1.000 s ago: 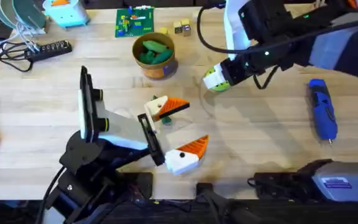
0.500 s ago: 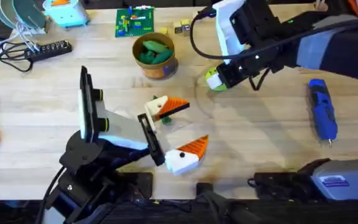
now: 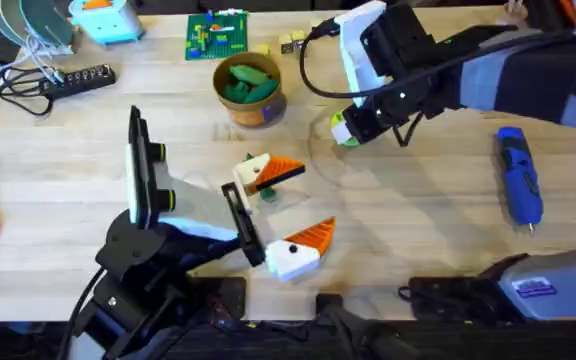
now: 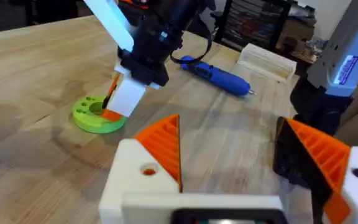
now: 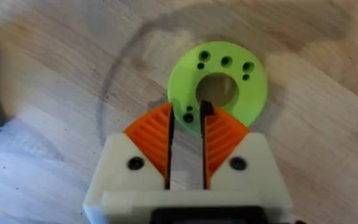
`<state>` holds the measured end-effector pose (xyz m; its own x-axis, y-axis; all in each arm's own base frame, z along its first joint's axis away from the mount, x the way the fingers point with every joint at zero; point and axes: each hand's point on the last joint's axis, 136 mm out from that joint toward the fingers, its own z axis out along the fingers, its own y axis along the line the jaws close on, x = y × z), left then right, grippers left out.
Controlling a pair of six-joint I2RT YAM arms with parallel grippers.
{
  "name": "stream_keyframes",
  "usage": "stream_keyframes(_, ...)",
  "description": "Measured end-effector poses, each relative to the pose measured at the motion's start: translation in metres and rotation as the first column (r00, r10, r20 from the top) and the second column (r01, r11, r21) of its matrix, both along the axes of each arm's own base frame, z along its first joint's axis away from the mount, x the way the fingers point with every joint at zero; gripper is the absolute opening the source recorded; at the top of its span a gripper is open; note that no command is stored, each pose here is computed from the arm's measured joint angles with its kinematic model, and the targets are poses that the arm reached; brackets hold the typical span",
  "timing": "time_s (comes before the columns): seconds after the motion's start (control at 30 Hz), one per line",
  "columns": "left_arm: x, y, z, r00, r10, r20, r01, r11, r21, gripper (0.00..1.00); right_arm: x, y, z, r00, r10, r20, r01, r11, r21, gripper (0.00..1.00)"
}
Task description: Pick up the gripper from the table and insert it into the empty holder that is missing its gripper. Then pick up a screw, insert it into the mounting hole, and use the screwdriver to tighten it. Finally, clean up the table by picking up the vegetable and placing it into the bucket.
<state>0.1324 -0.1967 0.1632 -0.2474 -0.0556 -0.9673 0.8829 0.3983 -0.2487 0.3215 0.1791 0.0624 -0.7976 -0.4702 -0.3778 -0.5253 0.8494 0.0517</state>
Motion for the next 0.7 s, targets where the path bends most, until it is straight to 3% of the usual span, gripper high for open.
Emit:
stream_keyframes(0.27, 0.0, 0.0, -0.0001, 1.0, 0.0, 0.0, 0.0, 1.0, 0.0, 0.991, -0.0033, -0.0017, -0.0015, 1.0, -0.001, -0.015, 0.001, 1.0, -0.007, 0.247)
stream_keyframes(0.5, 0.0, 0.0, 0.0, 1.0, 0.0, 0.0, 0.0, 1.0, 0.0, 0.991, -0.0033, -0.0017, -0.0015, 1.0, -0.001, -0.015, 0.001, 1.0, -0.007, 0.125)
stream_keyframes(0.7, 0.0, 0.0, 0.0001, 1.0, 0.0, 0.0, 0.0, 1.0, 0.0, 0.991, -0.0044, -0.0023, -0.0019, 1.0, -0.001, -0.02, 0.001, 1.0, -0.01, 0.119)
